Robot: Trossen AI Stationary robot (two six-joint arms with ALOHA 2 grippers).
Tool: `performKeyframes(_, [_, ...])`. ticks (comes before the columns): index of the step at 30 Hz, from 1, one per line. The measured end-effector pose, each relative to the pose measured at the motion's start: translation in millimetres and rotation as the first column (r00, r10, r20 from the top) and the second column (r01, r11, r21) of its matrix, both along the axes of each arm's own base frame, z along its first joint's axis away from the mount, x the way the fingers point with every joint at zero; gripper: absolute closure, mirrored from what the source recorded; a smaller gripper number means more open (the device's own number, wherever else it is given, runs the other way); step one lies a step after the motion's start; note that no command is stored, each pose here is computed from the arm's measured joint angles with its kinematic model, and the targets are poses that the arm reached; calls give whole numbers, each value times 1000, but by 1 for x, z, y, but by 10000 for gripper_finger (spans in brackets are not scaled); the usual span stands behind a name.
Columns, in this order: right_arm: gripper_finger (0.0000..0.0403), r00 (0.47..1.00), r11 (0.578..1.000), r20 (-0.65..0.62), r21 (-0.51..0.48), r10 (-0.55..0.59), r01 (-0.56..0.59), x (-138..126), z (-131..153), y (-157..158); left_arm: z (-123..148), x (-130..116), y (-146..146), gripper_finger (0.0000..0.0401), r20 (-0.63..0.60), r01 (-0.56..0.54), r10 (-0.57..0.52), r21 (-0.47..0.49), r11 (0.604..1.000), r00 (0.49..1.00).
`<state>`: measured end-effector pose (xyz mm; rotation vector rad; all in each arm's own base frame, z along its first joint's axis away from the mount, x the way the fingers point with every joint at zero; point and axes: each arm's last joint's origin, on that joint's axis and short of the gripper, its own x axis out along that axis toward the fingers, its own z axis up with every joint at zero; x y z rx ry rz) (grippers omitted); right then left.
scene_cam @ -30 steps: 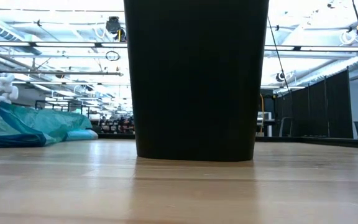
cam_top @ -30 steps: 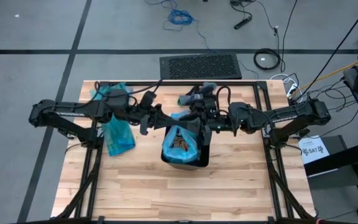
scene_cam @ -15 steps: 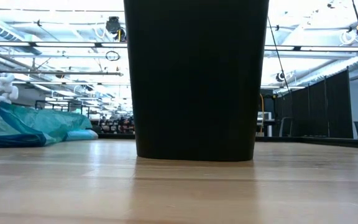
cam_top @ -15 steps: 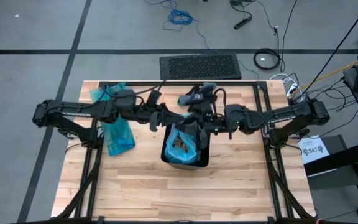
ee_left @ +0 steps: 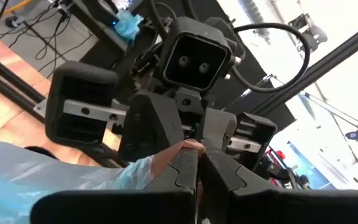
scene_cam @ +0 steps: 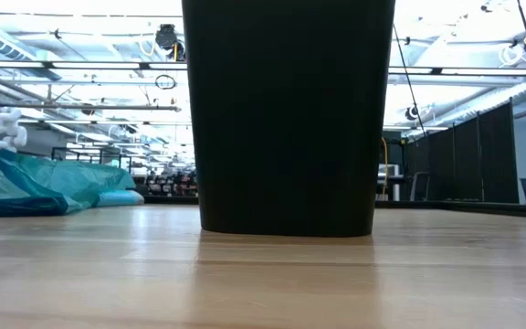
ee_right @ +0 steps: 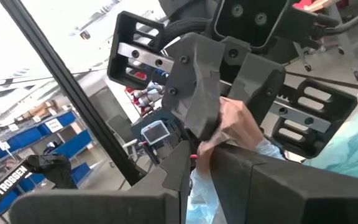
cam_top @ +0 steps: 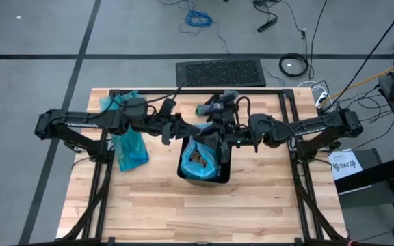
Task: Place trash/remove bag and relplace
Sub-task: Remove the blue trash bag from the bin
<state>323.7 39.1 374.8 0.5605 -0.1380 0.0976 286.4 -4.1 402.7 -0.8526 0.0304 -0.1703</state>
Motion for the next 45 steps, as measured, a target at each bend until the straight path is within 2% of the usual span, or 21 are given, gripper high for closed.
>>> performKeyframes(5, [351, 1000, 1000, -2, -1, 3, -3, 0, 0, 0, 0, 0, -2, 384, -5, 10, -10, 1, 1000, 1000])
performKeyframes(9, [351, 998, 998, -11, -10, 68, -68, 0, -1, 2, -1, 0, -3, 384, -11, 22, -22, 2, 1000, 1000])
performKeyframes(14, [351, 998, 998, 16, -17, 57, -57, 0, 1, 1, -2, 2, -3, 384, -9, 23, -23, 2, 1000, 1000])
performKeyframes(21, [351, 998, 998, -10, -19, 59, -59, 0, -1, 2, -11, 12, -4, 384, -47, 26, -25, 1, 1000, 999])
performKeyframes(30, [352, 998, 998, -14, -19, 55, -55, 0, -1, 2, -18, 18, -4, 363, -71, 25, -25, 0, 1000, 997])
performKeyframes(38, [399, 999, 999, -20, -20, 40, -40, 0, -2, 1, -18, 18, -4, 363, -74, 25, -25, 0, 1000, 997])
performKeyframes(45, [402, 999, 999, -36, -19, 41, -41, 0, -3, 1, -19, 18, -4, 362, -80, 34, -34, 2, 999, 996])
